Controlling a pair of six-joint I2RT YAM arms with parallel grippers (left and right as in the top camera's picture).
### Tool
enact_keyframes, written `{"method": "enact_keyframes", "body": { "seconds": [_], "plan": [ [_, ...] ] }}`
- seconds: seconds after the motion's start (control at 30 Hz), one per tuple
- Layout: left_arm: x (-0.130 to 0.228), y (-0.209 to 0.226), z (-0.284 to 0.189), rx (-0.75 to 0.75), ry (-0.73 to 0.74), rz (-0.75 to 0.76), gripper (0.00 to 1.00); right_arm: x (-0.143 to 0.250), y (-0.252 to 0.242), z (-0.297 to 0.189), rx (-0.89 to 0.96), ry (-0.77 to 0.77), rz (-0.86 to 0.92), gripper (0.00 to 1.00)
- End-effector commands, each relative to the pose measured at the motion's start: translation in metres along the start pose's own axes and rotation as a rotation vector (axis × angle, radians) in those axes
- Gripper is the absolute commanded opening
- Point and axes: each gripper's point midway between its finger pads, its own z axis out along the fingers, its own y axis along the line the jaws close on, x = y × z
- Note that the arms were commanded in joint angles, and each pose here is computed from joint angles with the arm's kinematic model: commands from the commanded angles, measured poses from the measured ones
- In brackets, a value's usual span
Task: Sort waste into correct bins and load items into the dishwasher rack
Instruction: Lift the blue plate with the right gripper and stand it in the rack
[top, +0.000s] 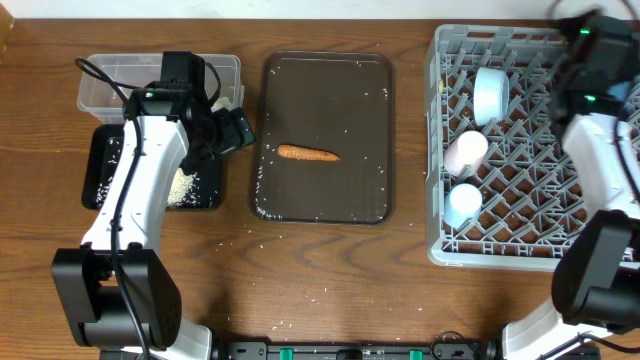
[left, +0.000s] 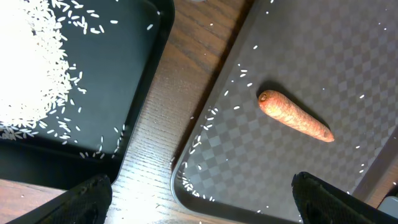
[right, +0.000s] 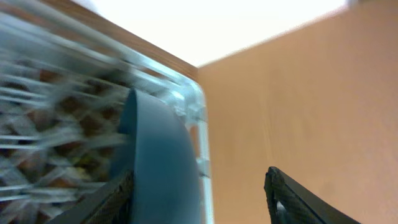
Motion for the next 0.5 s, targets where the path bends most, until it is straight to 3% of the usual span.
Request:
{"method": "enact_keyframes", "body": {
  "seconds": [0.0, 0.2, 0.47],
  "plan": [
    [0.0, 0.004, -0.002, -0.011, -0.008, -0.006, 0.95, -0.015, 0.026, -0.009, -0.05, -0.027, 0.002, 0.65],
    [0.0, 0.004, -0.002, -0.011, -0.008, -0.006, 0.95, -0.031, 0.05, -0.024, -0.097, -0.052, 0.079, 0.66],
    [0.0, 0.004, -0.002, -0.011, -0.008, -0.006, 0.95, -0.062, 0.053, -0.058, -0.135, -0.14, 0.211, 0.79]
  ]
}}
